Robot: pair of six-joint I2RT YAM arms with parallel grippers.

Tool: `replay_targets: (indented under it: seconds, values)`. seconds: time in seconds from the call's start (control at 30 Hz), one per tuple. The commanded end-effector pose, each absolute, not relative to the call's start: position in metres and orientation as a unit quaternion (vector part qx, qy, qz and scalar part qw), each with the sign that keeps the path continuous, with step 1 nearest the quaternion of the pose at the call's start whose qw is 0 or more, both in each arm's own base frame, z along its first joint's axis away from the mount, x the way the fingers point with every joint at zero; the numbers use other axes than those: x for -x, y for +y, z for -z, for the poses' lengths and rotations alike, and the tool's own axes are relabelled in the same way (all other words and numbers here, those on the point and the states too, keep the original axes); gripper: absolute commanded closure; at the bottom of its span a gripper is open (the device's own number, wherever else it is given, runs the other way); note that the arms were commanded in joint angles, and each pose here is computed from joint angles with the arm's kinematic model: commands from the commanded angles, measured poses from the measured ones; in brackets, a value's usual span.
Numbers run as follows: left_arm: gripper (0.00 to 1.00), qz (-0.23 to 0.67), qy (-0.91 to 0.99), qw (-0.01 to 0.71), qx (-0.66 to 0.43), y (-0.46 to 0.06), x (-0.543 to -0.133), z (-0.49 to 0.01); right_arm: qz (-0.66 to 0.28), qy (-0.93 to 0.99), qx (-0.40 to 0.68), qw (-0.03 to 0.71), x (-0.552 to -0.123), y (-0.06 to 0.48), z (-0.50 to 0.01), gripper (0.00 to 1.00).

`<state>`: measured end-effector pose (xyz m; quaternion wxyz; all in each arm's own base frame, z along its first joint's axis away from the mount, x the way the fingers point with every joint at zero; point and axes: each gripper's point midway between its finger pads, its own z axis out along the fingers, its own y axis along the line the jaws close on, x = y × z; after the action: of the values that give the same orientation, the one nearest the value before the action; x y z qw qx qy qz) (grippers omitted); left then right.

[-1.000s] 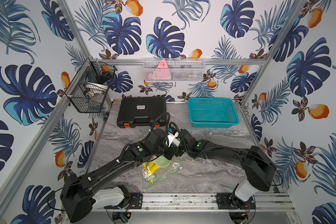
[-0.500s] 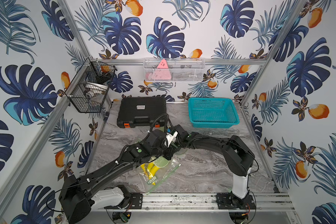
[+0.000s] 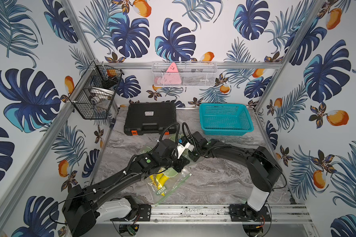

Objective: Open the zip-top bag and take out the banana
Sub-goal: Pick up the banana from the zipper food storage bag.

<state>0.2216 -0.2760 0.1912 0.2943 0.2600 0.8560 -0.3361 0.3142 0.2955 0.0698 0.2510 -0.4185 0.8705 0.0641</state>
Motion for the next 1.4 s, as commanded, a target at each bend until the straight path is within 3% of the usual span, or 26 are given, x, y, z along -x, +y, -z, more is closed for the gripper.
replay_targets:
  seconds: [0.0,0.2,0.47,0.57,0.77,0.9,1.0,1.17,1.37]
  values:
    - [1.0,0.337,0.852,0.302,-0.263,-0.276,-0.222,-0.19,-0.087,0.884,0.391,0.241,-0.299,0.291,-0.08,0.81]
    - [1.0,0.331,0.856,0.301,-0.26,-0.273,-0.223,-0.185,-0.072,0.896,0.381,0.218,-0.292,0.281,-0.069,0.91]
    - [1.0,0.313,0.862,0.311,-0.249,-0.271,-0.231,-0.18,-0.122,0.928,0.336,0.109,-0.268,0.292,-0.105,0.85]
    - [1.0,0.313,0.862,0.308,-0.252,-0.27,-0.229,-0.176,-0.13,0.935,0.313,0.099,-0.267,0.293,-0.123,0.84]
    - [1.0,0.32,0.859,0.307,-0.256,-0.267,-0.221,-0.173,-0.117,0.938,0.303,0.117,-0.272,0.289,-0.116,0.86]
    - [1.0,0.32,0.859,0.3,-0.265,-0.265,-0.214,-0.171,-0.024,0.947,0.228,0.224,-0.305,0.258,-0.118,0.88]
    - [1.0,0.315,0.859,0.308,-0.263,-0.26,-0.212,-0.175,-0.014,0.936,0.188,0.298,-0.318,0.239,-0.126,0.88]
    - [1.0,0.332,0.838,0.333,-0.278,-0.259,-0.207,-0.21,-0.002,0.944,0.216,0.25,-0.298,0.214,-0.094,0.88]
    - [0.78,0.338,0.818,0.391,-0.253,-0.253,-0.215,-0.256,-0.06,0.936,0.226,0.264,-0.279,0.217,-0.088,0.88]
